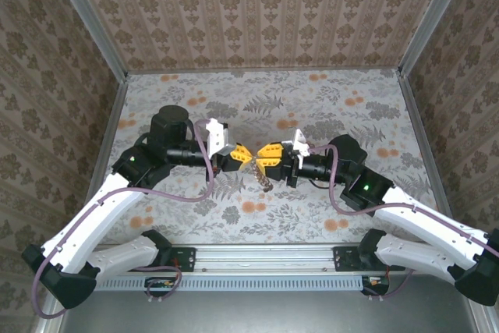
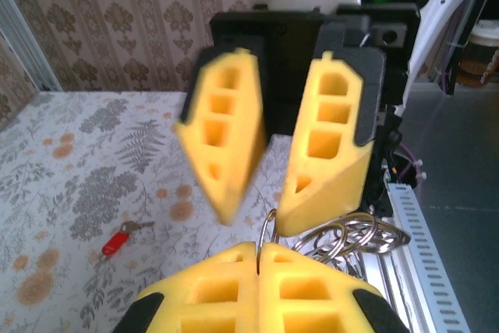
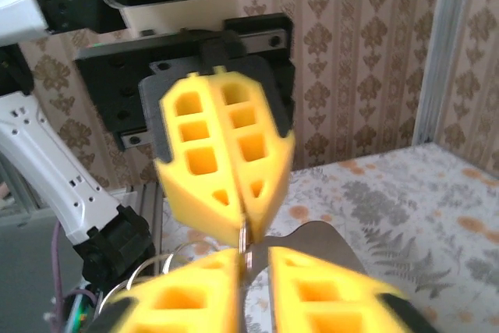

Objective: Put the keys on the keyring

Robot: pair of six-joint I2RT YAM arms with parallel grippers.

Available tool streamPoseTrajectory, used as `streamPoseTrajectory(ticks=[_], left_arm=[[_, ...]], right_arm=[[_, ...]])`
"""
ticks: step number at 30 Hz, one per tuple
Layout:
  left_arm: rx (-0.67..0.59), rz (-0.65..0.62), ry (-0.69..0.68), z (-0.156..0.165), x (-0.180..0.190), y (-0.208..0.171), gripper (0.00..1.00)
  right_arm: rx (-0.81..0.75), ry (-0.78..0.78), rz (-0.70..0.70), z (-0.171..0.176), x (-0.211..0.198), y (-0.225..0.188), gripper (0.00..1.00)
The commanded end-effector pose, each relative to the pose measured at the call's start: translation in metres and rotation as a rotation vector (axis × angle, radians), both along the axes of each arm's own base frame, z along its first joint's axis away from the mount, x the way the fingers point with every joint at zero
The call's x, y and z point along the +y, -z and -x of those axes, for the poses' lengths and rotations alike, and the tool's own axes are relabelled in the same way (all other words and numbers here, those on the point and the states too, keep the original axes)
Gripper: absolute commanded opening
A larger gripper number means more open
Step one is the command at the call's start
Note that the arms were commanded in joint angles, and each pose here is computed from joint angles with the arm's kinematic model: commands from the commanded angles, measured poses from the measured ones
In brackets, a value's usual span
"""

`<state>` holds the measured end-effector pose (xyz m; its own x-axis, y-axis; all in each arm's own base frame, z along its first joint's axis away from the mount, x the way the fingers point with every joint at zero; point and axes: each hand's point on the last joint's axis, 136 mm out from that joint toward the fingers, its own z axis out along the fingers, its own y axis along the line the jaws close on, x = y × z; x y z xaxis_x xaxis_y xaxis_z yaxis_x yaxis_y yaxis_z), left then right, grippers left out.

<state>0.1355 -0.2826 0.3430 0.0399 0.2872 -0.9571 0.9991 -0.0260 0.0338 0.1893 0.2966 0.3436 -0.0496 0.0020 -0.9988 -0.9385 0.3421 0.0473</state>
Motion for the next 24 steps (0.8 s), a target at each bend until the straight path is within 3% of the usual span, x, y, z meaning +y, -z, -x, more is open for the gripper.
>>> streamPoseTrajectory(ticks=[1, 6, 10, 16, 19, 24], left_arm=[[-0.044, -0.027, -0.005, 0.000, 0.003, 0.001, 0.00], [-0.054, -0.040, -0.036, -0.003, 0.007, 0.008, 0.00], [-0.040, -0.049, -0.027, -0.003, 0.006, 0.015, 0.00], [-0.027, -0.053, -0.020, -0.002, 0.006, 0.020, 0.00], [-0.020, -0.060, -0.024, -0.004, 0.006, 0.023, 0.00], [-0.002, -0.063, -0.034, -0.008, 0.006, 0.027, 0.00]], right_arm=[[-0.001, 0.123, 0.014, -0.014, -0.016, -0.004, 0.45], [0.024, 0.236, 0.054, -0.022, -0.044, 0.001, 0.65], [0.103, 0.425, 0.086, -0.053, -0.076, 0.016, 0.68], [0.477, 0.727, 0.203, -0.130, -0.141, 0.088, 0.71], [0.663, 0.767, 0.276, -0.153, -0.159, 0.132, 0.69], [0.763, 0.765, 0.412, -0.168, -0.167, 0.178, 0.69]])
